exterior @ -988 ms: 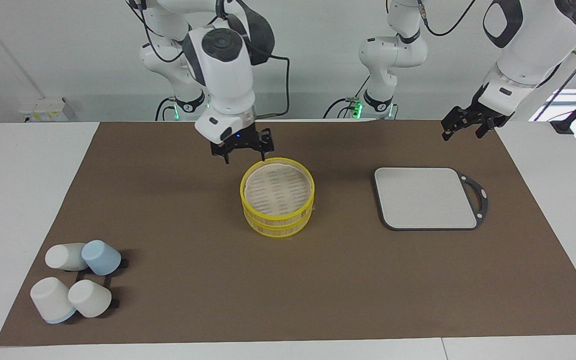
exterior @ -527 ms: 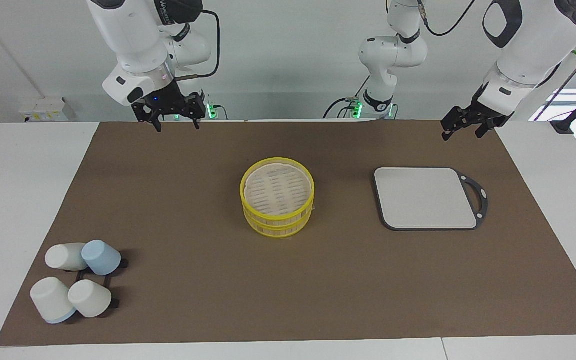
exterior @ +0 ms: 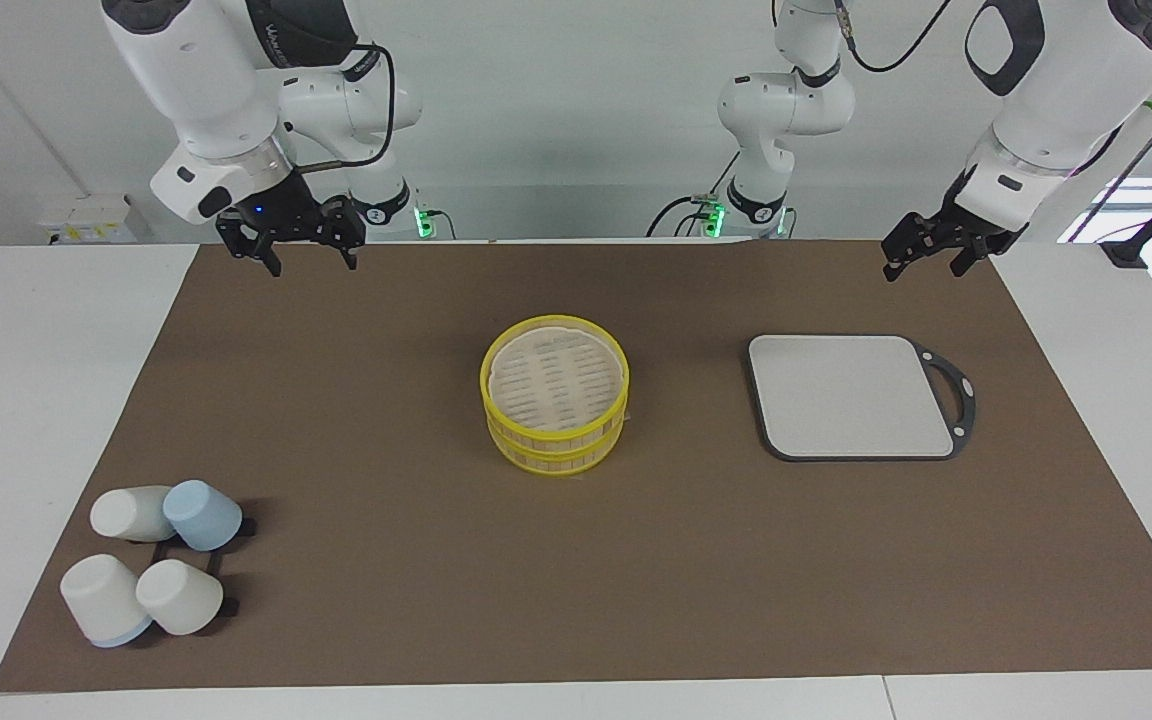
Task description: Place bun in steamer
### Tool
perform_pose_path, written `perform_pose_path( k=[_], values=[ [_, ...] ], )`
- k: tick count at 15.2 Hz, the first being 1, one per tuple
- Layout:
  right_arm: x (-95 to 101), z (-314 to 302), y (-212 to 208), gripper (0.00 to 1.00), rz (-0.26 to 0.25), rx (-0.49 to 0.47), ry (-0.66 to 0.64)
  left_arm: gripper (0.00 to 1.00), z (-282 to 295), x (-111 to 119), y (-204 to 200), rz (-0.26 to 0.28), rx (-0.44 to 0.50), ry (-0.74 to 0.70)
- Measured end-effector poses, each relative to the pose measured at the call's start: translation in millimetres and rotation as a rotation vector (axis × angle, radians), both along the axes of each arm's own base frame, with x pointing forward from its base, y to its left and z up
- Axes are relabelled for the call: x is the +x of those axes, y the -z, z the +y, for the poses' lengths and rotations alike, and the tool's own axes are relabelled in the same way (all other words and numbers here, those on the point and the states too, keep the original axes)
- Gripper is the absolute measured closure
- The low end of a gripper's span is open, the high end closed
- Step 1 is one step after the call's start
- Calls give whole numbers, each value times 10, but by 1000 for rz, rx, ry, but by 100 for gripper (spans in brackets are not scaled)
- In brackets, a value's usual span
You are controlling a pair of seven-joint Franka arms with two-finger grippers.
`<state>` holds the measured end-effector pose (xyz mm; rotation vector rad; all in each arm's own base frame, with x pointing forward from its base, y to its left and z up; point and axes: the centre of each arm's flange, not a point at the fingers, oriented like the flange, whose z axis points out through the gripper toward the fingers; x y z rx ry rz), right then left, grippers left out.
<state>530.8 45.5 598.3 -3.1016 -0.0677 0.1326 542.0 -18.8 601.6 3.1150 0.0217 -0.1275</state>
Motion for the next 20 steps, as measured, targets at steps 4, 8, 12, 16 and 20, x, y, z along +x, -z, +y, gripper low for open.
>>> perform_pose_path(
  k=[4, 8, 12, 16, 20],
  values=[
    [24, -99, -53, 0, -16, -3, 15, 0, 3, 0, 0, 0, 0, -1],
    [97, -115, -55, 0, -24, -50, 7, 0, 4, 0, 0, 0, 0, -1],
    [145, -99, -55, 0, -27, -64, -27, 0, 4, 0, -1, 0, 0, -1],
    [165, -80, -85, 0, -48, -63, -32, 0, 4, 0, -2, 0, 0, -1],
    [178, -75, -92, 0, -59, -62, -33, 0, 4, 0, -2, -1, 0, -1]
  ],
)
